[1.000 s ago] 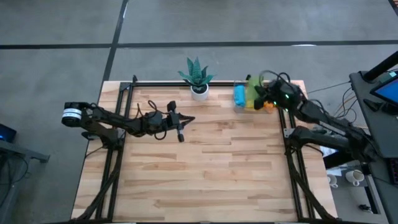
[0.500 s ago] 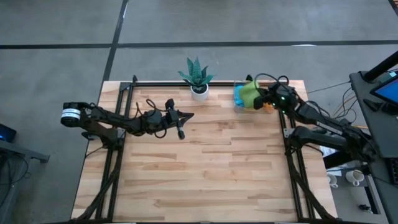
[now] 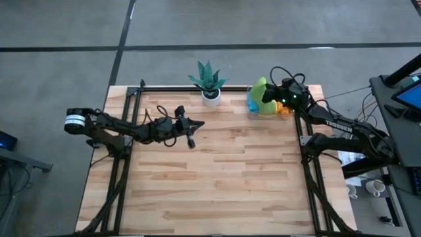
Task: Roll microfiber towels into tight, uniform cylinder then place into a basket
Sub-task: Roll the green microfiber cloth
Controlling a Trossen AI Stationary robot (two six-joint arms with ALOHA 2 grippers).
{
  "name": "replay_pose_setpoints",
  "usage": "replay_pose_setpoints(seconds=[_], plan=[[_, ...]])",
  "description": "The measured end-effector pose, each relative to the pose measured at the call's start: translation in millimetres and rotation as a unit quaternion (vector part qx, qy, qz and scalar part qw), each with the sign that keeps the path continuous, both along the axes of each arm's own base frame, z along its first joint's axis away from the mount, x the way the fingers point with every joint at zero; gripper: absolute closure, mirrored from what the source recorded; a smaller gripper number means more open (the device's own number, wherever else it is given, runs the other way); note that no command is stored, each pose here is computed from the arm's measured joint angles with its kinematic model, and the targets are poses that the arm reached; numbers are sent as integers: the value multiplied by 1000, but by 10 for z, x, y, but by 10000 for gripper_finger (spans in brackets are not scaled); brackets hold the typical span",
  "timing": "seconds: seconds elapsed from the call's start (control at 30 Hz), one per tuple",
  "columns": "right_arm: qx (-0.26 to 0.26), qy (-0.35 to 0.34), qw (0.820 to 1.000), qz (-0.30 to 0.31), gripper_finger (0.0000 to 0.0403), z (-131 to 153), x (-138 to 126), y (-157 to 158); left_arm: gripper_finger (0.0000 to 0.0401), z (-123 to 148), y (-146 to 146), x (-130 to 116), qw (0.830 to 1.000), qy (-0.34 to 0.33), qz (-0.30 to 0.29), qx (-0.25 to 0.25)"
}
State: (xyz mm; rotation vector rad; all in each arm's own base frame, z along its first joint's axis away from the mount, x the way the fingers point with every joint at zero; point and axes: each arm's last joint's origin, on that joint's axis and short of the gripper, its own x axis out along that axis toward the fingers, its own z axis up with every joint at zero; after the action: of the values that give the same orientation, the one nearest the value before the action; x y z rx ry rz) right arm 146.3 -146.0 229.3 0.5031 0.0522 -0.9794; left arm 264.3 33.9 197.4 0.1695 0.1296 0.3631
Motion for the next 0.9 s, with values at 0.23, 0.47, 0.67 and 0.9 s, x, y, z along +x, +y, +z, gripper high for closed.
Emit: replay_pose_setpoints(seconds=[0.23,0.47,0.67,0.9], plan=[[39,-65,997,-23,395,-233,-62,56,401,-6,-1,-1,1000,3,0,0],[63,-141,987,-34,394,-565,-186,177,401,-6,-3,0,1000,3,-1,0],[89,-145,985,-43,394,-710,-240,229,401,-5,-3,0,1000,3,-1,0],[87,-134,986,-45,381,-744,-255,239,401,-3,-2,0,1000,2,-1,0]])
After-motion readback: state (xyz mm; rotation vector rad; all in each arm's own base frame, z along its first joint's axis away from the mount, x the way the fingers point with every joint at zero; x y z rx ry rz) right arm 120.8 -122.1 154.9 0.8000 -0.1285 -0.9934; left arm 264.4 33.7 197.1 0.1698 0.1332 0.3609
